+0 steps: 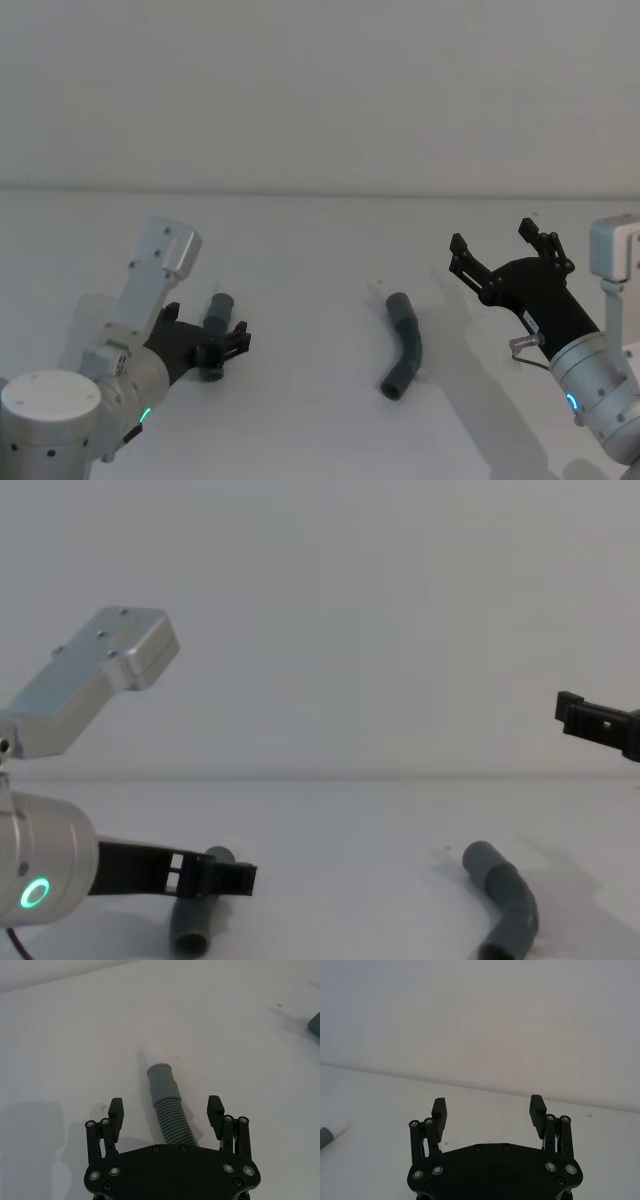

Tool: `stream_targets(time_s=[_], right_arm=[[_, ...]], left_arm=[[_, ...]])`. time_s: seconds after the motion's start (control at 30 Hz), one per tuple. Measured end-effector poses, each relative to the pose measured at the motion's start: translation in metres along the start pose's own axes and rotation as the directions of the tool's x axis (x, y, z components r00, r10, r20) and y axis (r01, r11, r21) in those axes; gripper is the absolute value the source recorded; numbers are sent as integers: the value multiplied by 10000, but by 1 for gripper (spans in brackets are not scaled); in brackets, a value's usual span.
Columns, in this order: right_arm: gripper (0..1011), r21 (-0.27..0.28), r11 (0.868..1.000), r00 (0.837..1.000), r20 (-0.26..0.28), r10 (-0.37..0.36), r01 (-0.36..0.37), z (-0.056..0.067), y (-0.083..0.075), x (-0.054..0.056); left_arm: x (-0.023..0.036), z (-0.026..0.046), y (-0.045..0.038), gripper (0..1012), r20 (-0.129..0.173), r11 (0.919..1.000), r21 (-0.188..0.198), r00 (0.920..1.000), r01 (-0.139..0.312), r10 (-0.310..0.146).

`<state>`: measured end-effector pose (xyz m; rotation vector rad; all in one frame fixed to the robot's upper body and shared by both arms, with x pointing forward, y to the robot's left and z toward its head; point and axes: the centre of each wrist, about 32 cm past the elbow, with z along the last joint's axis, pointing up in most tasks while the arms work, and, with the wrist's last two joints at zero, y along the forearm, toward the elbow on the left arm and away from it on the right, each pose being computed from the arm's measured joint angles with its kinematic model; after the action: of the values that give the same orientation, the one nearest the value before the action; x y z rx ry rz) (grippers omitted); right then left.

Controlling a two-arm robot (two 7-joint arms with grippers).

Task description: Use both hands to pick up one end of the pipe from the table, align the ends, and insert them.

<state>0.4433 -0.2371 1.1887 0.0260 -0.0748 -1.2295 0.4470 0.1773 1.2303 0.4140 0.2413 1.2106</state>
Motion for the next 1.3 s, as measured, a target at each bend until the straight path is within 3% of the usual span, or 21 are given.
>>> stream_targets(time_s=[0.3,0.8,1.3], right_arm=[[1002,0,10000,10000,1,0,0,0,0,0],[1002,0,10000,10000,0,0,0,0,0,0],[1002,1,10000,10000,0,-1,1,0,0,0]], left_arm=[[-12,34,-50,1001,-69,9999,144,10000,-33,34],[-13,27,-132,1001,-338,9995,324,9994,25,-14],[-31,61,-202,1001,86,9993,385,10000,23,-26]])
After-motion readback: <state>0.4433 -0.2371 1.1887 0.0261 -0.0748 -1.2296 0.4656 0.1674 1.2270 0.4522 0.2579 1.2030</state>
